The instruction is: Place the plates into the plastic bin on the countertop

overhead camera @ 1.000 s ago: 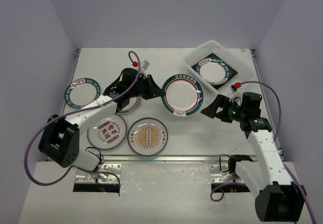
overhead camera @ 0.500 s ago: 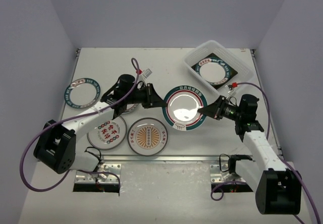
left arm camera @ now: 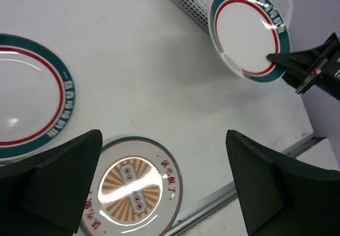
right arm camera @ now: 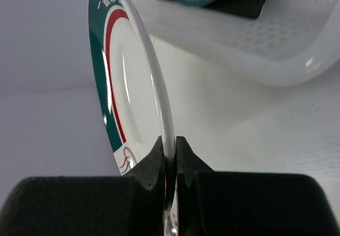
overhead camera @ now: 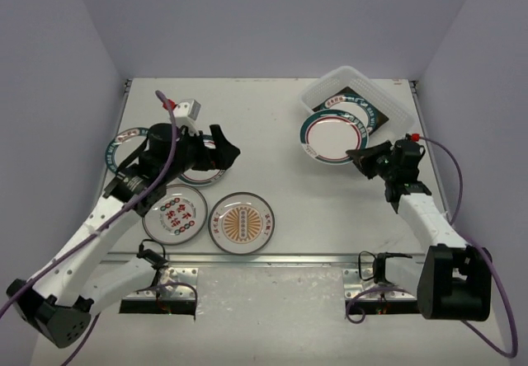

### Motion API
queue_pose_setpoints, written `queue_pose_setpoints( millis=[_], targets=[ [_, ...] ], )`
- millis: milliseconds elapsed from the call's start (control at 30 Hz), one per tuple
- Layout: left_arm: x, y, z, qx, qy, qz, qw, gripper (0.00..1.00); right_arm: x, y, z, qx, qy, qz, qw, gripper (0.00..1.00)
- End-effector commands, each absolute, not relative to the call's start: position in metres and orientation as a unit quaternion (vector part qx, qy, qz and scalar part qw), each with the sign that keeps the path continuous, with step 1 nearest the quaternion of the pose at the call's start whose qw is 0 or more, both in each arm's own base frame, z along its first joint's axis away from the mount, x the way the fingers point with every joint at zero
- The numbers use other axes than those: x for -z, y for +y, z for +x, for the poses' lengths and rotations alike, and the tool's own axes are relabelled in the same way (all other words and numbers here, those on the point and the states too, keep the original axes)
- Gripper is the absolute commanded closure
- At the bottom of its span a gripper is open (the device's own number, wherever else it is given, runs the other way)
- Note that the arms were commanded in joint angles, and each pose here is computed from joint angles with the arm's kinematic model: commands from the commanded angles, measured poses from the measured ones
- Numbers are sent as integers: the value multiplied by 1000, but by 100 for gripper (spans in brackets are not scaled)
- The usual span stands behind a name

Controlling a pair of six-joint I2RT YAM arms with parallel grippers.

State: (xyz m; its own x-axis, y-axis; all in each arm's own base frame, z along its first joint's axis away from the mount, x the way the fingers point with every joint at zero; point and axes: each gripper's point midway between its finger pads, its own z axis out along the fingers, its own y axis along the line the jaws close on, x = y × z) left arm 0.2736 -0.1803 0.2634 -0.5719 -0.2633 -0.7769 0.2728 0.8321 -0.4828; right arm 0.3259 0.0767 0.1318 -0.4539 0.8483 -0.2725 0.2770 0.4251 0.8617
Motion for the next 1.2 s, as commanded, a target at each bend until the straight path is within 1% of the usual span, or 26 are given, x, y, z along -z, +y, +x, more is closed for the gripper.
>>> queue_pose_setpoints(
  millis=[0, 67, 167, 267, 367, 433, 467, 500, 533, 567, 633, 667, 733, 833, 867, 933, 1033, 1067, 1100, 1167],
  targets=[
    [-267, -137, 249, 197, 844, 53, 495, 0, -176, 12, 383, -319, 649, 514, 460, 100],
    [-260, -142, 235, 214, 834, 96, 500, 0, -171, -8, 397, -279, 628, 563, 459, 100],
    [-253, -143, 227, 238, 810, 99, 526, 0, -159, -25, 423, -232, 624, 595, 450, 99],
    [-248, -143, 227, 254, 796, 78, 543, 0, -155, -27, 450, -227, 628, 599, 443, 100],
    [-238, -144, 228, 251, 804, 78, 533, 0, -140, -31, 471, -198, 656, 578, 443, 100],
    [-234, -144, 230, 247, 809, 78, 528, 0, -137, -33, 483, -193, 662, 573, 444, 95],
    [-231, -144, 231, 246, 811, 77, 526, 0, -135, -33, 488, -188, 669, 567, 442, 89],
    [-230, -145, 231, 247, 812, 78, 523, 0, -133, -33, 491, -181, 679, 564, 435, 77],
    [-229, -146, 231, 248, 812, 79, 522, 0, -132, -32, 494, -175, 688, 563, 424, 56],
    [-229, -147, 231, 250, 812, 81, 521, 0, -129, -31, 497, -171, 698, 556, 417, 31],
    [-229, -147, 231, 251, 812, 82, 521, 0, -136, -22, 501, -185, 712, 538, 411, 8],
    [-228, -148, 231, 250, 812, 82, 520, 0, -136, -20, 497, -180, 720, 537, 401, 2],
    [-227, -148, 231, 251, 813, 83, 519, 0, -142, -19, 494, -156, 740, 520, 398, 1],
    [-226, -148, 232, 249, 815, 83, 516, 0, -143, -16, 484, -115, 778, 491, 375, 1],
    [-226, -148, 232, 248, 816, 81, 517, 0, -145, -13, 480, -104, 792, 485, 356, 1],
    [-225, -146, 233, 243, 817, 77, 518, 0, -156, -3, 478, -105, 817, 456, 336, 1],
    [-225, -134, 239, 216, 821, 52, 525, 0, -177, 31, 473, -119, 844, 364, 376, 1],
    [-225, -131, 240, 209, 822, 42, 528, 0, -202, 40, 476, -144, 834, 334, 414, 1],
    [-226, -120, 244, 186, 824, 14, 535, 0, -227, 67, 469, -184, 830, 258, 458, 1],
    [-229, -97, 249, 141, 823, -33, 549, 0, -261, 109, 451, -261, 802, 165, 511, 1]
  ],
)
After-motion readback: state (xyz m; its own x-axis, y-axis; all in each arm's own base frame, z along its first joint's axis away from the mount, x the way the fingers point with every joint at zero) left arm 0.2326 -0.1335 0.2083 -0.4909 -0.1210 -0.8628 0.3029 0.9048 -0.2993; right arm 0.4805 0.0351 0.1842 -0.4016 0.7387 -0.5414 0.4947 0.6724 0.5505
